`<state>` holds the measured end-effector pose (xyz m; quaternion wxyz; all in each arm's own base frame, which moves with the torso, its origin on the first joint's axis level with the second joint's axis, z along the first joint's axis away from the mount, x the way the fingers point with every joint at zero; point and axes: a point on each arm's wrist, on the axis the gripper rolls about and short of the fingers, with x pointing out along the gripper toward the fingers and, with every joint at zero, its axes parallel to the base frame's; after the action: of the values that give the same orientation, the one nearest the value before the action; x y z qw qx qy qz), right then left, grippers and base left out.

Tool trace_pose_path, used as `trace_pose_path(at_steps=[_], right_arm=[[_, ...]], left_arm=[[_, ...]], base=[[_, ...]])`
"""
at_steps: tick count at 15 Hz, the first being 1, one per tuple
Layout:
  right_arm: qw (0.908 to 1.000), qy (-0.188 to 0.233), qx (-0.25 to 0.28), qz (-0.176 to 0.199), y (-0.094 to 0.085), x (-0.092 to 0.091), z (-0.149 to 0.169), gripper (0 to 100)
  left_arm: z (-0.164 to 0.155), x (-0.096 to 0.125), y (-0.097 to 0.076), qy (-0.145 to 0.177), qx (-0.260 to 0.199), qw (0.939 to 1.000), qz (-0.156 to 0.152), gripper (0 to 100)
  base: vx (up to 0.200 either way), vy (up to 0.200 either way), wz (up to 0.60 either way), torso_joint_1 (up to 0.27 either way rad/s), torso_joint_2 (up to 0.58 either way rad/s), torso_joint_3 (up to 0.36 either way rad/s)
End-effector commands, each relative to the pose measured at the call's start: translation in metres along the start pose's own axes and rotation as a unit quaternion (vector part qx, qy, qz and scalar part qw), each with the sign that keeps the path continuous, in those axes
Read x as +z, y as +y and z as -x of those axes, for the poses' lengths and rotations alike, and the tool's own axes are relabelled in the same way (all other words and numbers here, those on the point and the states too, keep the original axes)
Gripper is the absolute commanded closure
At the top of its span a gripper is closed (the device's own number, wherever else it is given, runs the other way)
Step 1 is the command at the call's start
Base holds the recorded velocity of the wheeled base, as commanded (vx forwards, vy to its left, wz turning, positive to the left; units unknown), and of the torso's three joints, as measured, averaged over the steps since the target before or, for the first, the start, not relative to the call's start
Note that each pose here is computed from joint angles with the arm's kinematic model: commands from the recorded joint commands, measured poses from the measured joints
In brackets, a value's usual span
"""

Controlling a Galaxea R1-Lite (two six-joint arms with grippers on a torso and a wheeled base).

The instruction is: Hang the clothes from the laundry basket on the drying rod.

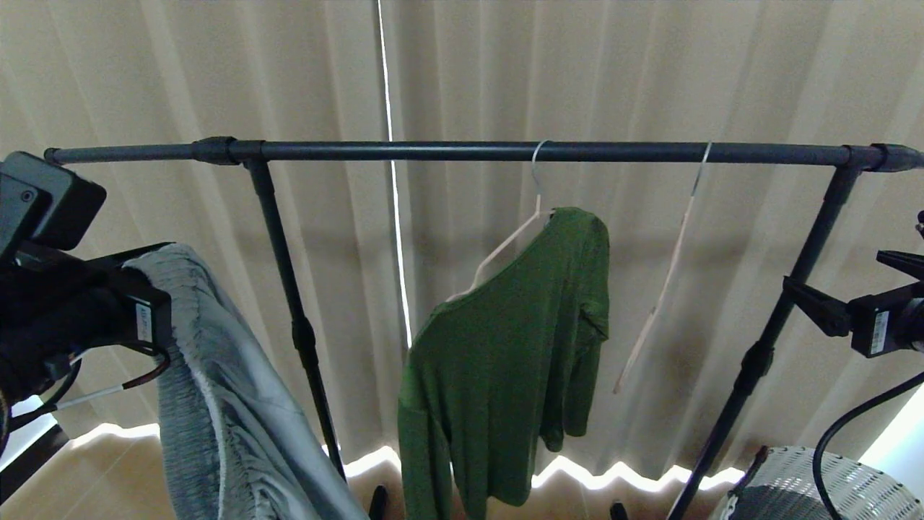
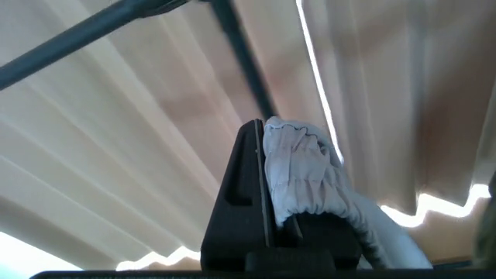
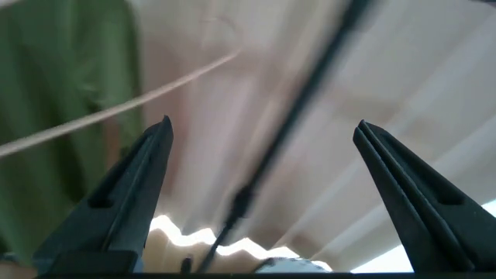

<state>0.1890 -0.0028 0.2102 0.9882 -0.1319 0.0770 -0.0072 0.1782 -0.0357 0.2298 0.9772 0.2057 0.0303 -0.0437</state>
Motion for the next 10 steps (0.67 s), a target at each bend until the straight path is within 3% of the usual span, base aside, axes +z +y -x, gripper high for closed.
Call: trace_pose_path(at_steps=[1, 3, 5, 7, 9, 10], right_arm=[[1.0000, 0.001, 0.002, 0.000, 0.001, 0.000, 0.000, 0], [0.9997, -0.005, 0.022, -0.009, 0.008, 0.005, -0.004, 0], [0.9970, -0.023, 0.066, -0.032, 0.025, 0.018, -0.007, 0], [0.9938, -0.026, 0.092, -0.056, 0.035, 0.028, -0.009, 0], [0.9935, -0.026, 0.094, -0.058, 0.035, 0.029, -0.009, 0], [0.9906, -0.017, 0.112, -0.077, 0.039, 0.041, -0.008, 0]], left_arm=[[0.005, -0.017, -0.006, 0.009, -0.002, 1.0000, 0.000, 100], [0.009, -0.033, -0.003, 0.020, 0.016, 0.9997, 0.001, 100], [0.010, -0.040, -0.004, 0.035, 0.017, 0.9992, 0.013, 100], [0.009, -0.042, -0.005, 0.038, 0.015, 0.9980, 0.048, 100], [0.009, -0.042, -0.005, 0.039, 0.015, 0.9978, 0.052, 100], [0.009, -0.039, -0.004, 0.031, 0.016, 0.9978, 0.057, 100]], base=[[0.000, 0.000, 0.00, 0.000, 0.00, 0.000], [0.000, 0.000, 0.00, 0.000, 0.00, 0.000], [0.000, 0.000, 0.00, 0.000, 0.00, 0.000], [0.000, 0.000, 0.00, 0.000, 0.00, 0.000], [0.000, 0.000, 0.00, 0.000, 0.00, 0.000], [0.000, 0.000, 0.00, 0.000, 0.00, 0.000]])
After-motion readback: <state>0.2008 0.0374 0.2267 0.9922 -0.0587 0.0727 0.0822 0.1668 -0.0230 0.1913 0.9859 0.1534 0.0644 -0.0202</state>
